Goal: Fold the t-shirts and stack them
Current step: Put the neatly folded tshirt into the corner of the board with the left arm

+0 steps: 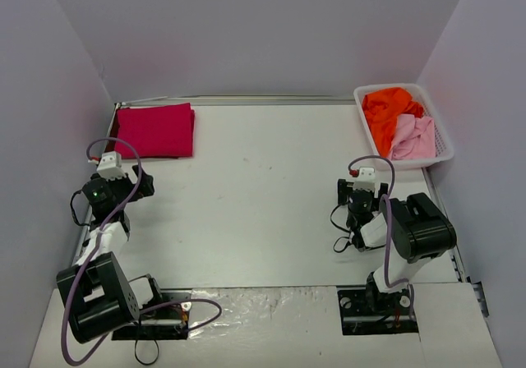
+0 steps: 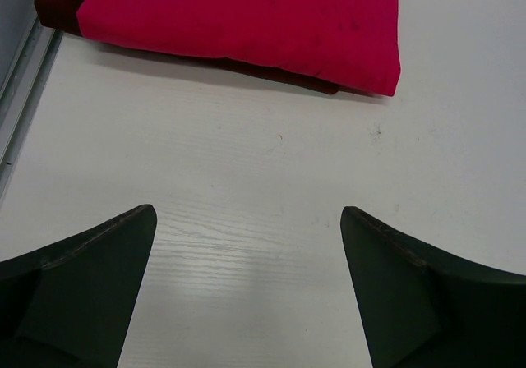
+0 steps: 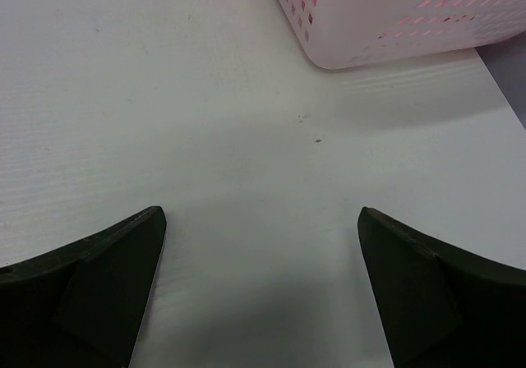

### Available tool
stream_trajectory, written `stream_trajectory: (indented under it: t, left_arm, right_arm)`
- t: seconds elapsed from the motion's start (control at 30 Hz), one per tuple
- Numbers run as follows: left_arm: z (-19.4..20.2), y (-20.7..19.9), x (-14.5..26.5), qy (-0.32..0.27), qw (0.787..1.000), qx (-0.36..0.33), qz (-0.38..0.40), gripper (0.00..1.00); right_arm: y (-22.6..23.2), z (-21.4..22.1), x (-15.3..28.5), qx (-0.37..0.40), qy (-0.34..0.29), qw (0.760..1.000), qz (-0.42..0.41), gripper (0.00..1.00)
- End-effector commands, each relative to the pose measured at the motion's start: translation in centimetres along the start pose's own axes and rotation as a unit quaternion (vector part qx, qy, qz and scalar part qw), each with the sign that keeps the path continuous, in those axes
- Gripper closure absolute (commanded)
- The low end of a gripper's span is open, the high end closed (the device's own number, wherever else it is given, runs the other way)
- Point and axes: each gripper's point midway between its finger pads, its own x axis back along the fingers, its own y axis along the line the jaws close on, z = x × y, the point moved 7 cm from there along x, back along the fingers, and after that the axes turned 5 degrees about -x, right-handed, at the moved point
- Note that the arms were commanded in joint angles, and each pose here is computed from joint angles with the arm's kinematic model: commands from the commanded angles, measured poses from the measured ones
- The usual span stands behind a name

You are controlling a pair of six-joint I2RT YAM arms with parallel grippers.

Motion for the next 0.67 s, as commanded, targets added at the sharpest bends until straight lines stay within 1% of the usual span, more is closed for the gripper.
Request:
stream_trajectory:
  t: [0.0, 0.13, 0.47, 0.5, 0.57, 0.6, 0.63]
  left_arm:
    - [-1.46, -0.16, -0.25, -0.026, 0.999, -0.012, 0.021, 0.06]
    - [-1.54, -0.39, -0.51, -0.023, 0.999, -0.009, 0.036, 0.06]
    - [-1.92, -0.89, -0.22, -0.03, 0.998, -0.011, 0.054, 0.06]
    - [-1.9, -0.92, -0.15, -0.03, 0.998, -0.011, 0.054, 0.06]
    - [-1.96, -0.92, -0.16, -0.032, 0.998, -0.011, 0.054, 0.06]
    - [-1.91, -0.9, -0.22, -0.03, 0.998, -0.01, 0.054, 0.06]
    - [-1.85, -0.91, -0.26, -0.028, 0.998, -0.008, 0.055, 0.06]
  right_arm:
    - [-0.06, -7.44, -1.33, -0.126, -0.163, 0.978, 0.026, 0.0]
    - [-0.01, -7.53, -2.24, -0.126, -0.146, 0.981, 0.026, 0.0]
    - [-0.2, -7.45, -2.21, -0.128, -0.147, 0.98, 0.03, 0.0]
    - [-0.18, -7.53, -2.23, -0.128, -0.149, 0.98, 0.03, 0.04]
    - [-0.17, -7.48, -2.26, -0.127, -0.147, 0.98, 0.03, 0.14]
    - [-0.14, -7.53, -2.28, -0.127, -0.147, 0.981, 0.029, 0.14]
    - [-0.21, -7.49, -2.25, -0.128, -0.147, 0.98, 0.032, 0.04]
